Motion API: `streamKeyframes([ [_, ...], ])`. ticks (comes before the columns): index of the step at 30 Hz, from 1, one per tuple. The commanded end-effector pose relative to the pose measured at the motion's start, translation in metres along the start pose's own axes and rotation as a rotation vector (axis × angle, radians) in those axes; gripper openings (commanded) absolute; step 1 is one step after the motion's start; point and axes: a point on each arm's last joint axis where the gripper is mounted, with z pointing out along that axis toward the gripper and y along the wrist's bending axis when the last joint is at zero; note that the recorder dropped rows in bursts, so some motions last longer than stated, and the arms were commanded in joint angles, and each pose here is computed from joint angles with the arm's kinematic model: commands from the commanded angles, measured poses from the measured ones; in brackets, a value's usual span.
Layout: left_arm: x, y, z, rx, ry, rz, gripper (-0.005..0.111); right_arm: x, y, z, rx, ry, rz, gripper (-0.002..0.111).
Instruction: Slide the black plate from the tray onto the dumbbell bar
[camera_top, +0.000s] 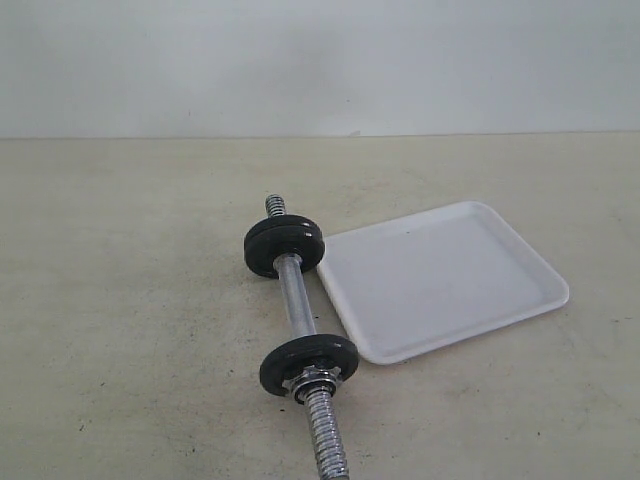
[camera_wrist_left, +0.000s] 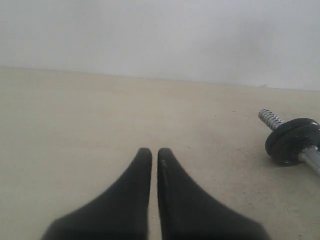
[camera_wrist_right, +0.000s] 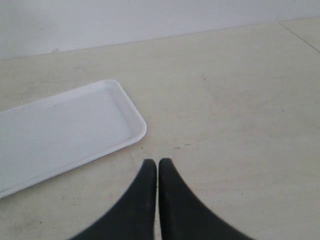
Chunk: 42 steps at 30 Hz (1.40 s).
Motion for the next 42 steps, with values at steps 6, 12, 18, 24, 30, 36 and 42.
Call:
streamKeyframes([
  [6,0.0035,0.0146,-0.0010,-0.161,0.022,-0.051,0.004,-0.0010,-0.0002,-0.0002,0.004,-0.012,-0.003,0.000],
  [12,0.0044,0.0135,-0.0008,-0.150,0.032,-0.058,0.004,-0.0010,-0.0002,-0.0002,0.004,-0.012,-0.003,0.000],
  [18,0.0046,0.0134,-0.0008,-0.149,0.034,-0.074,0.004,-0.0010,-0.0002,-0.0002,0.004,-0.012,-0.003,0.000],
  [24,0.0046,0.0135,-0.0008,-0.150,0.034,-0.068,0.004,-0.0010,-0.0002,-0.0002,0.004,-0.012,-0.003,0.000],
  [30,0.0046,0.0135,-0.0008,-0.150,0.034,-0.068,0.004,-0.0010,-0.0002,-0.0002,0.004,-0.012,-0.003,0.000],
  [36,0.0046,0.0135,-0.0008,-0.150,0.034,-0.068,0.004,-0.0010,-0.0002,-0.0002,0.004,-0.012,-0.003,0.000],
  [42,0.0046,0.0137,-0.0009,-0.154,0.034,-0.068,0.004,-0.0010,-0.0002,-0.0002,0.004,-0.012,-0.003,0.000],
])
